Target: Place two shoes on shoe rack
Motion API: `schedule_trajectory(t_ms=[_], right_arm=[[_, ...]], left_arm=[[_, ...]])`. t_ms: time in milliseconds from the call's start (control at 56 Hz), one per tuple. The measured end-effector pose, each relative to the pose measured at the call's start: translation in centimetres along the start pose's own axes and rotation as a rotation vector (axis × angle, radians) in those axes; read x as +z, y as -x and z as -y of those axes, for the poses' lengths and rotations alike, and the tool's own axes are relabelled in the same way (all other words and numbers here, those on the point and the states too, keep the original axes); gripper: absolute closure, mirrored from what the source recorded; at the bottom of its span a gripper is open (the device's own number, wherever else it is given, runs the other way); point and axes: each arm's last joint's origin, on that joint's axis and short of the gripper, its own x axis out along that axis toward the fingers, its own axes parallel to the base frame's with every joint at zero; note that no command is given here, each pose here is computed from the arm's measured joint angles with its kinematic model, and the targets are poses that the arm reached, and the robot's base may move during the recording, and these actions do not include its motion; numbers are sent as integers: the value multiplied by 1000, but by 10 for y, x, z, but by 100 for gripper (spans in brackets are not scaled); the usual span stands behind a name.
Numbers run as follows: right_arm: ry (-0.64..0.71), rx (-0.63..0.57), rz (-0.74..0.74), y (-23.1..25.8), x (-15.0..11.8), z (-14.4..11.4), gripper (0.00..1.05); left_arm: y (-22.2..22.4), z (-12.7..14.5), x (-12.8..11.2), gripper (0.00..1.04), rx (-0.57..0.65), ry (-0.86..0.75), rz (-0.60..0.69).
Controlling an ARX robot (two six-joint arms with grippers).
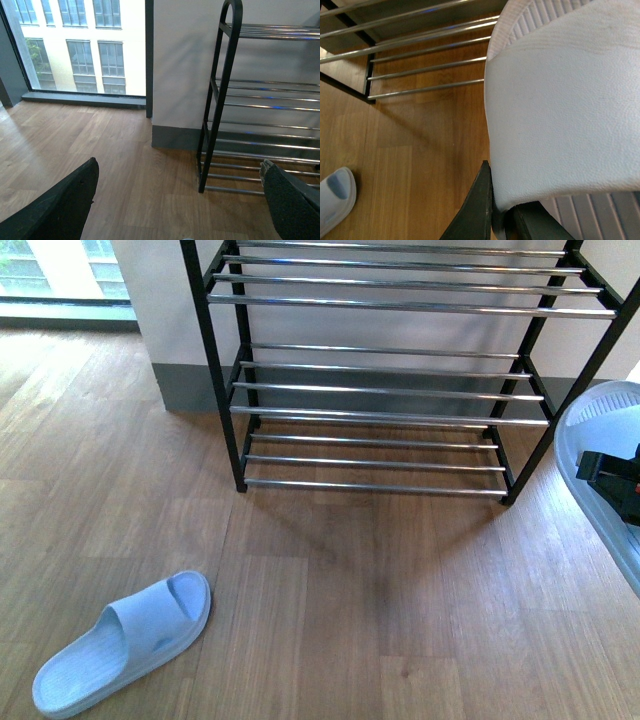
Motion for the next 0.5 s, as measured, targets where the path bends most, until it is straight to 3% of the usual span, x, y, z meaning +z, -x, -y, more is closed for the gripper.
schedule_trajectory(t_ms=[250, 357, 411, 500], right_arm=[[0, -2, 3, 0, 1, 0, 103], [0, 0, 1, 0, 0, 0, 103], [0, 1, 1, 0, 0, 0, 103], [0, 1, 1, 0, 0, 0, 103]], left_arm=[[0, 0, 0, 9, 0, 0, 0], [-9, -2, -9, 9, 235, 78, -264], [-23, -5, -21, 9, 228, 105, -381], [-43, -7, -35, 9, 170, 112, -459]])
